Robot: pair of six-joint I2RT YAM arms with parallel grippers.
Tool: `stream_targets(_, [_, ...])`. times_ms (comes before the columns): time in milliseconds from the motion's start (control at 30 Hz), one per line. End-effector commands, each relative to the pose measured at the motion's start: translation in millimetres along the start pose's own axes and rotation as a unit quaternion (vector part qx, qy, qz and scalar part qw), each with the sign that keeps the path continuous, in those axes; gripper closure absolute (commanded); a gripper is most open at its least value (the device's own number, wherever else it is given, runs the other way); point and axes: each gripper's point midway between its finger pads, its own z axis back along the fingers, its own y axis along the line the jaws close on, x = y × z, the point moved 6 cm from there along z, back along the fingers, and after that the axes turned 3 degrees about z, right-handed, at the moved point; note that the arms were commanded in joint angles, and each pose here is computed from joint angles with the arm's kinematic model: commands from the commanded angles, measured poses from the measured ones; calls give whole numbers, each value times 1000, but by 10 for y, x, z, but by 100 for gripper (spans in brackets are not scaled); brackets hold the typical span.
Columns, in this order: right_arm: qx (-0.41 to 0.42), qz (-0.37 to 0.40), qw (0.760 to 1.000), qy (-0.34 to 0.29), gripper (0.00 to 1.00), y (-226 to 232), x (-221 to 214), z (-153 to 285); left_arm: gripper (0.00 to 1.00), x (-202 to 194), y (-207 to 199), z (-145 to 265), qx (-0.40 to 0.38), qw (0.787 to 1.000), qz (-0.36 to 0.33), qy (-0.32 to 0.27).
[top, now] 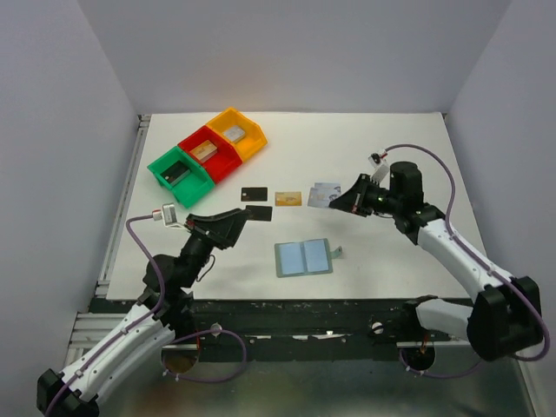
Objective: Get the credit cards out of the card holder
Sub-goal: Place the credit card at the center of the board.
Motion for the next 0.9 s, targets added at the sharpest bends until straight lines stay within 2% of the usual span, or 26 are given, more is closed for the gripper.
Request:
stream_targets(0, [-110, -54, 990, 71, 99, -550, -165, -102, 1, -141, 502, 117, 162, 985, -43, 48])
stream_targets(167, [-153, -50, 979, 127, 100, -833, -70, -292, 1, -227, 556, 152, 181, 978, -58, 92])
stream_targets(467, [-221, -57, 956, 186, 100, -1209, -74, -448, 1, -324, 686, 228, 199, 972, -57, 115])
stream_targets(867, [-159, -64, 969, 176, 100, -1261, -8, -584, 1, -366, 725, 226, 195, 972, -55, 123])
